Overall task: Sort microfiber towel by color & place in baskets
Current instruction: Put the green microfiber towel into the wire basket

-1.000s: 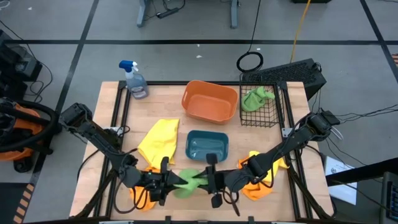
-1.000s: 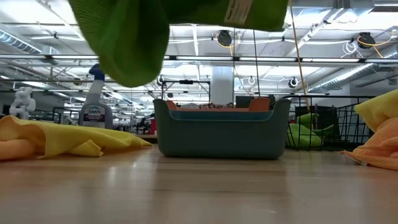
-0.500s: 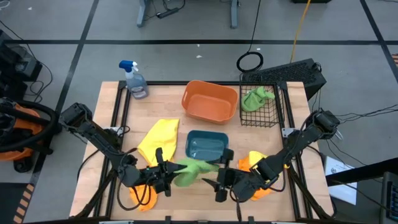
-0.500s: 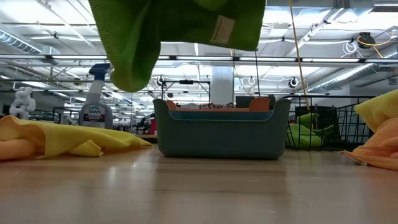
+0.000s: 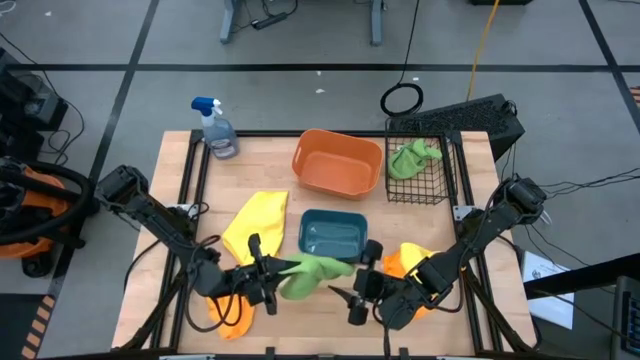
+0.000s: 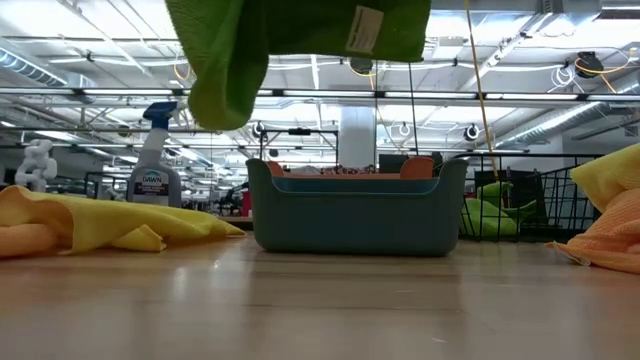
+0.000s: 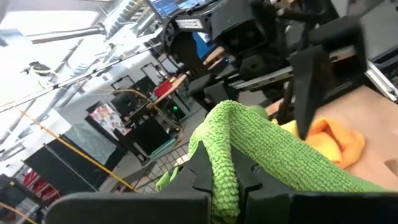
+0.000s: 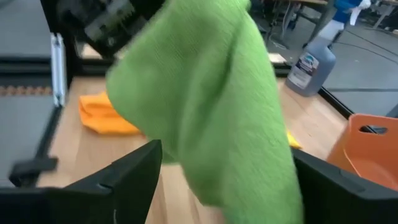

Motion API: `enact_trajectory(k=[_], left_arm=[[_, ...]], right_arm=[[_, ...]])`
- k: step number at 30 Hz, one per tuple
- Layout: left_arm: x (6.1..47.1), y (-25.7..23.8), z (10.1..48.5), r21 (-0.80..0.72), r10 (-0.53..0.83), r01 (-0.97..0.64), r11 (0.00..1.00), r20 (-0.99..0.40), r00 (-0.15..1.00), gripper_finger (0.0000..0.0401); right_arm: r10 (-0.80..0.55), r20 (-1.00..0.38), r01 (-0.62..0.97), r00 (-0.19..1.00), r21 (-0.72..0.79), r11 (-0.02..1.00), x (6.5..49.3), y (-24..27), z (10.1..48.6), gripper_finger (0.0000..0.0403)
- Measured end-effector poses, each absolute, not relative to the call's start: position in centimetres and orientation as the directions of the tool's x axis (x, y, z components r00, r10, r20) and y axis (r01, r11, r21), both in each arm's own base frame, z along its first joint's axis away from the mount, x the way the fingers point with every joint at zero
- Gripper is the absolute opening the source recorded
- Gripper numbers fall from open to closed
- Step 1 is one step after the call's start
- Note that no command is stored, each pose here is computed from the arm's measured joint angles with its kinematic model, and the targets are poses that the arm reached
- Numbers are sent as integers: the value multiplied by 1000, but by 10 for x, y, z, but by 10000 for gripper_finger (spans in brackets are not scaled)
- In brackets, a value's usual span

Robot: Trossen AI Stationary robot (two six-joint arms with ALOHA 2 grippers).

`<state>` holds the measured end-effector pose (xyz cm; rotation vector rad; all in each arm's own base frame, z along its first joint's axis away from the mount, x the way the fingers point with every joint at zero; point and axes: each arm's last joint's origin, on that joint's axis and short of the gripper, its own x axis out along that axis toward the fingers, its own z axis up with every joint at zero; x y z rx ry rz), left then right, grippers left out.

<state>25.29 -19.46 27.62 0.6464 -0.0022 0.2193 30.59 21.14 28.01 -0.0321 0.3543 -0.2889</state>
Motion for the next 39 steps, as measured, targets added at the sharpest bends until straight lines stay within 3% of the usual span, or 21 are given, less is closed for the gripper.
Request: enact_trajectory(k=[11,31,35,39], left_arm=[[271,-168,280,373,290,-305,876,95,952,9],[278,-159,278,313,292,-305,899,89,952,9],[278,-161,278,292,226,-245,925,96,969,9],[277,-162,278,292,212,-231,928,97,972,9]], right_arm=[[-308,-252,348,917,131,928,323,198,291,298],[-369,-193,391,909,89,916,361,171,276,295],[-382,-201,403,902,78,912,364,165,275,266],[-389,-224,407,894,38,913,363,164,272,195]])
